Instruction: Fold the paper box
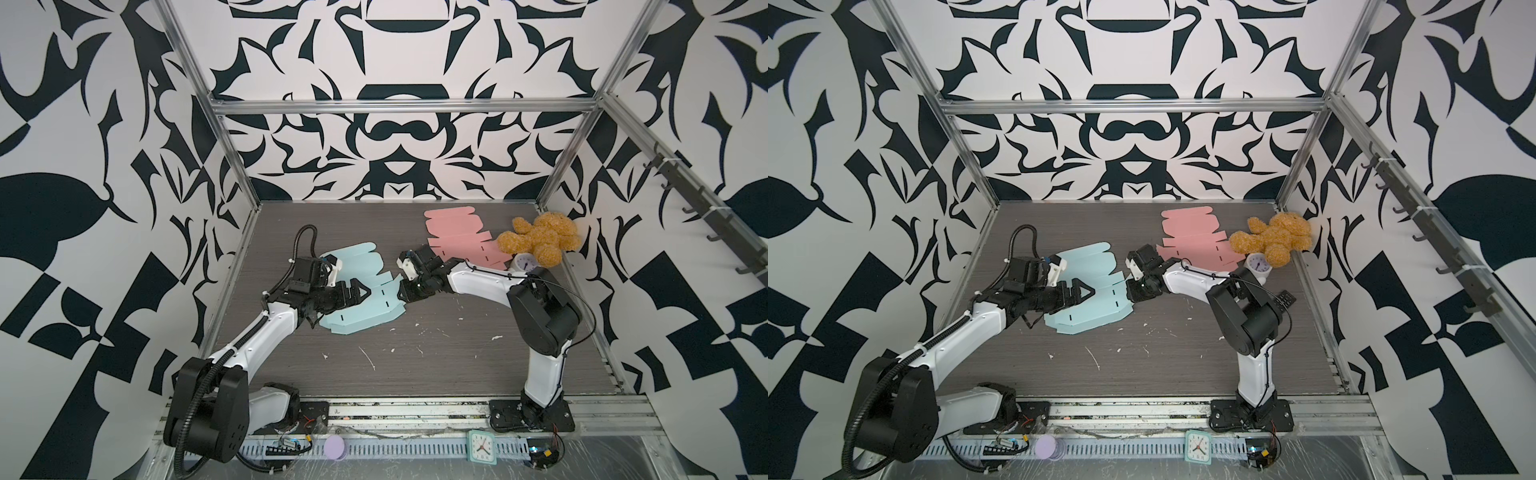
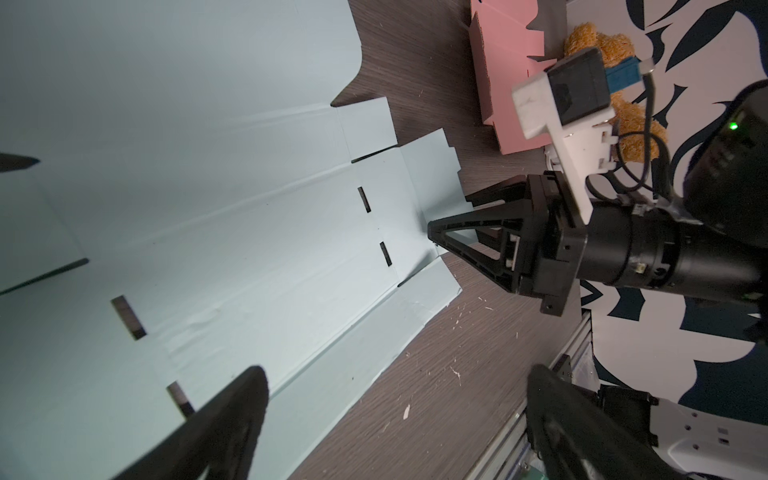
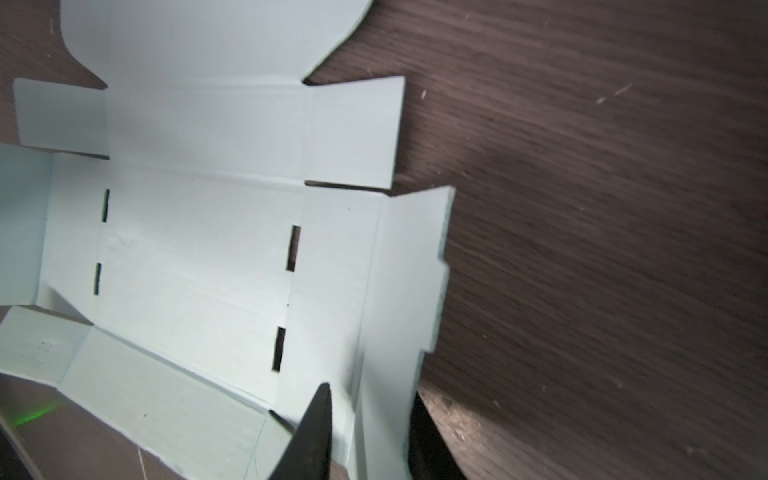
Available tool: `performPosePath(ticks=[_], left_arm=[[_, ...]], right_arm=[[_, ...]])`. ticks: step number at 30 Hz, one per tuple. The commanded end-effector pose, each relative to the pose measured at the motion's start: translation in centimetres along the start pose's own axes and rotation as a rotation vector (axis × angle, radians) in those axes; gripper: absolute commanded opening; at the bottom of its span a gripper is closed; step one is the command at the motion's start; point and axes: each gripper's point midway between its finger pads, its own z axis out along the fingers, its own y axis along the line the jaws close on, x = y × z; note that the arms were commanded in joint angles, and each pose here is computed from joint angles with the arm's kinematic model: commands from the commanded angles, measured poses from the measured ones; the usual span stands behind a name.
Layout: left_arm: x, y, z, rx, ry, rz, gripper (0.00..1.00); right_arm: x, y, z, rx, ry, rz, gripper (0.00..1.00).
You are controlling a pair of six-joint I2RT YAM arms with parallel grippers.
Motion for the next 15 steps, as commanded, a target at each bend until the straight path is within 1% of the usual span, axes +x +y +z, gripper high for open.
performPosePath(ticks=[1,3,9,15], left_arm=[[0.35,-0.02,-0.04,0.002,0.007,-0.008,0.99],[0.39,0.01,-0.07,0.001,0.006,-0.010,0.99],[0.55,0.19,-0.08,-0.008,0.012,-0.010,0.99],[0.50,0.07,-0.25,-0.010,0.012,-0.008,0.98]], right_arm=[[-1.60,0.81,-0.85,-0.020,-0.041,-0.042,0.27],[-1.62,0.83,-0.80,-0.021,-0.038,-0.048,0.24],[-1.93,0.77,-0.99,-0.021,-0.033,-0.071,0.18],[-2.11,0.66,-1.13,-0.039,0.003,-0.122,0.13]])
